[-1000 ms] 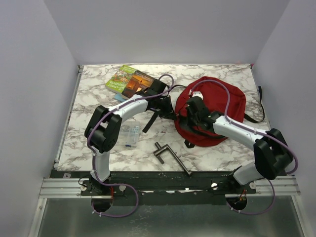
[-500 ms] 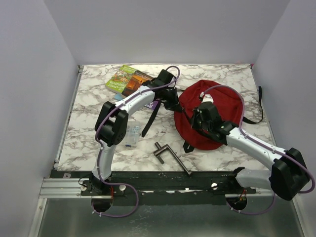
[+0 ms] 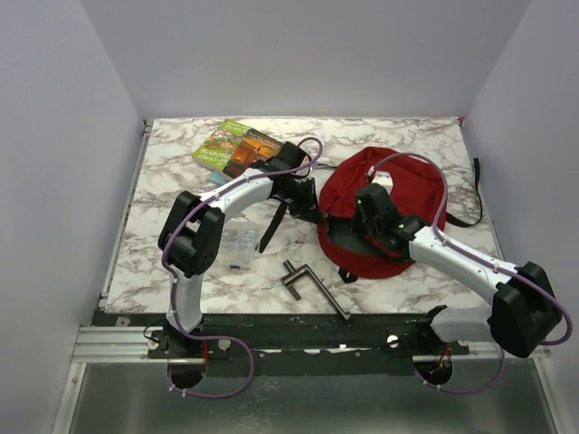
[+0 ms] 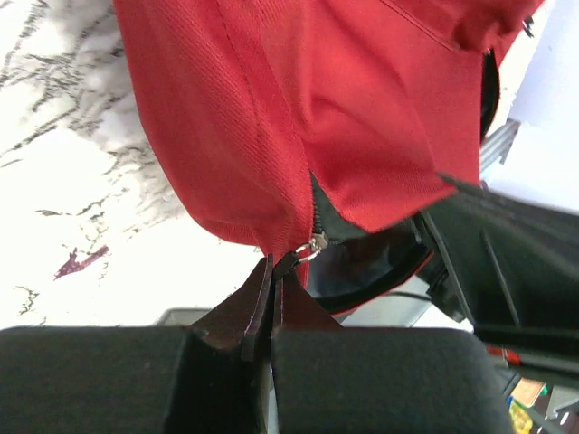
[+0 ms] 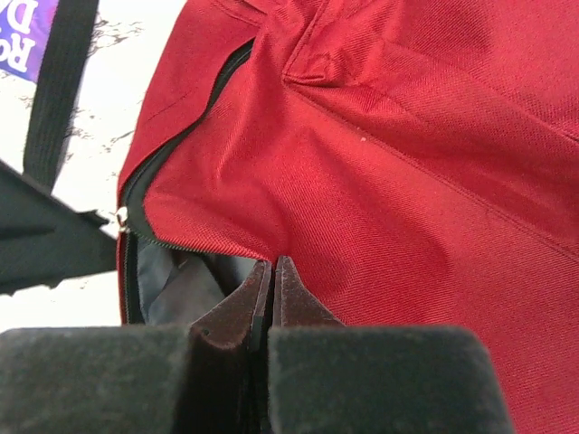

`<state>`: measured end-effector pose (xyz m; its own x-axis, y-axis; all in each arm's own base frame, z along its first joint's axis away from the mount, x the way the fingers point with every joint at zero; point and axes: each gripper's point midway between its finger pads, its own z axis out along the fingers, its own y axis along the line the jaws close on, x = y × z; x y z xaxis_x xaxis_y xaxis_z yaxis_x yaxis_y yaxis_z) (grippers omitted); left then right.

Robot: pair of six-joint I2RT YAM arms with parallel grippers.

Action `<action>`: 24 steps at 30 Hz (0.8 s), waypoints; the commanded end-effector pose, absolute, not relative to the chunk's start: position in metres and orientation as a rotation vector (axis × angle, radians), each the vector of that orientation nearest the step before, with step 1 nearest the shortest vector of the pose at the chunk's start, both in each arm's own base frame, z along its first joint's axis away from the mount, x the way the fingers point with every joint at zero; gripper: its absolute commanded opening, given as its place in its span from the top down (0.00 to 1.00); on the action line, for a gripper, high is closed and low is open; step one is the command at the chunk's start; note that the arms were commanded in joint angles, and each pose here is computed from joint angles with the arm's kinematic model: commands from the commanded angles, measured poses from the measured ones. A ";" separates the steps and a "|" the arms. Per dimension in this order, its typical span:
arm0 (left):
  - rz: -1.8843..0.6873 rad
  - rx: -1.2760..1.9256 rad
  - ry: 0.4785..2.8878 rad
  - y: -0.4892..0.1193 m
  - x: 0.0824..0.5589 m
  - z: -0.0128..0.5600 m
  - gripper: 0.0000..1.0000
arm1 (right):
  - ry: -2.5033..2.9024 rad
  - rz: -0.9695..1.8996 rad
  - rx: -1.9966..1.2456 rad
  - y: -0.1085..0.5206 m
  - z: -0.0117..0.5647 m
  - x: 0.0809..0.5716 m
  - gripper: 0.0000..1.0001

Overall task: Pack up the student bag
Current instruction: Unzip the student bag at the center of the board.

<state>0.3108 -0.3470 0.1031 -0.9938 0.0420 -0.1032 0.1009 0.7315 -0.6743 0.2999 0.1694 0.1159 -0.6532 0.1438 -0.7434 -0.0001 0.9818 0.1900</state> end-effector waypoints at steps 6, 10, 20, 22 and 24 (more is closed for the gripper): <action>-1.275 0.306 2.780 -0.348 0.285 0.126 1.00 | 2.327 0.032 0.056 0.151 0.110 0.307 1.00; -1.248 0.343 2.785 -0.350 0.280 0.120 1.00 | 2.365 0.112 0.052 0.164 0.105 0.303 0.99; -1.263 0.358 2.782 -0.353 0.272 0.113 1.00 | 2.450 0.014 0.032 0.159 0.093 0.301 0.99; -1.277 0.350 2.782 -0.354 0.270 0.113 1.00 | 2.464 0.086 0.010 0.170 0.096 0.299 0.99; -1.294 0.335 2.783 -0.356 0.270 0.114 1.00 | 2.477 0.146 -0.002 0.177 0.098 0.295 0.95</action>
<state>0.2784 -0.3511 0.0983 -0.9781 0.1635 -0.1291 0.2059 0.6638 -0.7190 0.3022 0.1731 0.0951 -0.7592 0.0434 -0.6494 -0.0122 0.9967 0.0809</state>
